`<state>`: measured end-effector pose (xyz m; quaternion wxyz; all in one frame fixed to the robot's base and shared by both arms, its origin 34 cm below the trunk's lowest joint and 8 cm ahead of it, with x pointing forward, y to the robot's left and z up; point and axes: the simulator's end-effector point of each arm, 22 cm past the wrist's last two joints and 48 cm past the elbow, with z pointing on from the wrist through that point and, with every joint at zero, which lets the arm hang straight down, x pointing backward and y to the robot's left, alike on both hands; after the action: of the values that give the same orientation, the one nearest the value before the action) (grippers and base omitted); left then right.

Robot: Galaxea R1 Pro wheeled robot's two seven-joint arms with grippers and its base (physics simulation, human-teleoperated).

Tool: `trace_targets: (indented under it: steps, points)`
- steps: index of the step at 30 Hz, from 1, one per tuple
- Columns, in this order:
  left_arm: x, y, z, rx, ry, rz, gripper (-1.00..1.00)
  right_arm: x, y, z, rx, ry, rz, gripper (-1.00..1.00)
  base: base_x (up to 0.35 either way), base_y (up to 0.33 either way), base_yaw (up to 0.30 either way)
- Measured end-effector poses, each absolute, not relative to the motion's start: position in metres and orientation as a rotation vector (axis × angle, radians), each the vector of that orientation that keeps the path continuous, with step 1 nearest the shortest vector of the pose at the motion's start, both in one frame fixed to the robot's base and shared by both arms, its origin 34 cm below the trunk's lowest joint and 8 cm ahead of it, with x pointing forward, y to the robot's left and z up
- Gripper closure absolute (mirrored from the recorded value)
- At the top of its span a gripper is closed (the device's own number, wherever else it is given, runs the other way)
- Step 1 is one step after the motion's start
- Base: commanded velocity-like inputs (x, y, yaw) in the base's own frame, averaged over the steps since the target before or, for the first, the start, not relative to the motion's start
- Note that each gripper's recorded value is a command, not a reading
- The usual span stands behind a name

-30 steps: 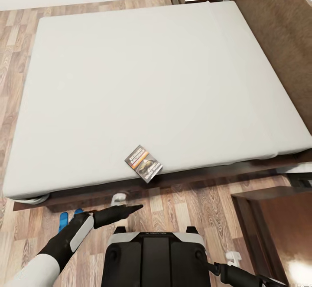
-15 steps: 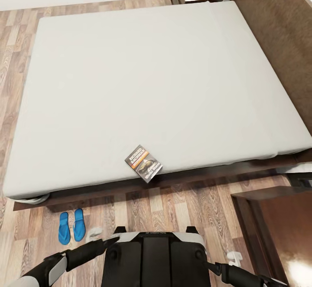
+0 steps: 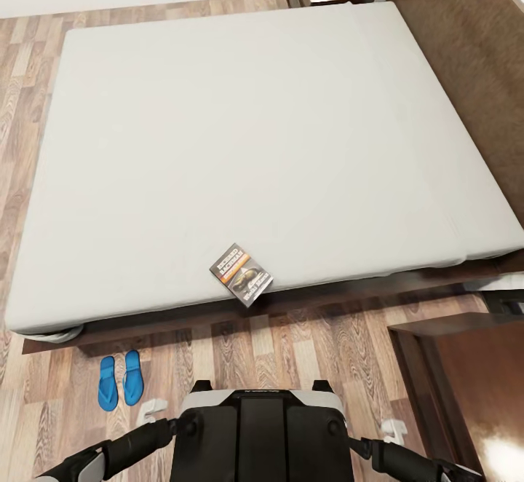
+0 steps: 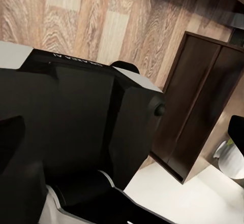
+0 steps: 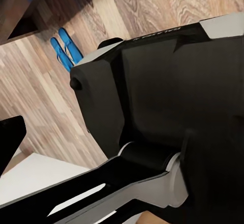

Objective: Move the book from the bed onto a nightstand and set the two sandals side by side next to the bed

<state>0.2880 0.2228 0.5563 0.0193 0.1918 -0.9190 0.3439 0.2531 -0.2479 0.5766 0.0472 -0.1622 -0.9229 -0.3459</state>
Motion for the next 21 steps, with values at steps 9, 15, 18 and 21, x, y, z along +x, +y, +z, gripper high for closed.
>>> trace_targets:
  steps: [9, 15, 18, 21]
  points:
    - [0.288, 0.222, 0.556, 0.599, -2.853, 1.066, -1.00, 0.339, -0.249, 0.577, -0.331, -3.007, -1.142, -1.00, 0.000, 0.000, 0.000]
    - [0.288, 0.222, 0.556, 0.600, -2.851, 1.068, -1.00, 0.370, -0.161, 0.587, -0.441, -2.983, -1.365, -1.00, 0.000, 0.000, 0.000]
    - [0.288, 0.223, 0.556, 0.601, -2.851, 1.068, -1.00, 0.377, -0.124, 0.593, -0.495, -2.948, -1.448, -1.00, 0.000, 0.000, 0.000]
    - [0.288, 0.222, 0.556, 0.601, -2.850, 1.069, -1.00, 0.388, -0.103, 0.599, -0.554, -2.935, -1.509, -1.00, 0.000, 0.000, 0.000]
